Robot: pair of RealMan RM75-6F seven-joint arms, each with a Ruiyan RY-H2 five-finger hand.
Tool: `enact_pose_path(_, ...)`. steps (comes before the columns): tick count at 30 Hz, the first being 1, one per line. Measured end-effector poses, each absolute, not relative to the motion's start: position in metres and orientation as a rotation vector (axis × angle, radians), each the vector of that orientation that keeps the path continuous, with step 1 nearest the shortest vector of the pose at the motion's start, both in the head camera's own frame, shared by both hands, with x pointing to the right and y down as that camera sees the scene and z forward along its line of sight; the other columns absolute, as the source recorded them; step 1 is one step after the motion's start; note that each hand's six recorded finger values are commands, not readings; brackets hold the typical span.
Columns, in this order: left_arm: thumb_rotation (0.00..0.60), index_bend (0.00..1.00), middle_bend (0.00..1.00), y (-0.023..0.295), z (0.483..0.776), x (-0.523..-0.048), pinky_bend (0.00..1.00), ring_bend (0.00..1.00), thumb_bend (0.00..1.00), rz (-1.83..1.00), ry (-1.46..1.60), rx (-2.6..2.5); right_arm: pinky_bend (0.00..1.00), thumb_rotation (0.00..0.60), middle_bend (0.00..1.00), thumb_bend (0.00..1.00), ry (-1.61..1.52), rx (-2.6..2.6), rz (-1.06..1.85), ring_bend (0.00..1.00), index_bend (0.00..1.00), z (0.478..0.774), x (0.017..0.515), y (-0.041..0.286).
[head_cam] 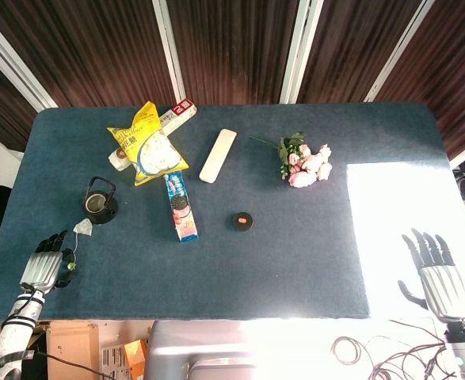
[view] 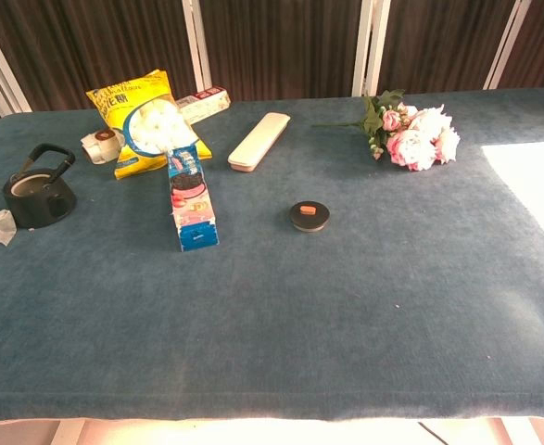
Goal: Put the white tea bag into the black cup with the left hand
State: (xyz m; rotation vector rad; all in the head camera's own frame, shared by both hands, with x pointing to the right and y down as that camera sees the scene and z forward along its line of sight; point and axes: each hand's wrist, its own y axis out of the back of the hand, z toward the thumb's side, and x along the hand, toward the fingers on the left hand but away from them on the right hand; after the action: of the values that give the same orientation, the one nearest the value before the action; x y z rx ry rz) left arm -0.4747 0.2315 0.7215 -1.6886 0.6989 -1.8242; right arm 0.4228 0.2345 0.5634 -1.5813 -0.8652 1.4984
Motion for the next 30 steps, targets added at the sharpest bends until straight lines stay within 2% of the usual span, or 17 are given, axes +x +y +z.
enact_pose_path(30, 0.600, 0.60, 0.04, 0.2289, 0.7298, -0.4716, 0.11, 0.00, 0.34, -1.814, 0.693, -1.689, 0.00, 0.600, 0.00, 0.24, -0.860, -1.574, 1.515, 0.00, 0.00, 0.5625, 0.4266, 0.2360)
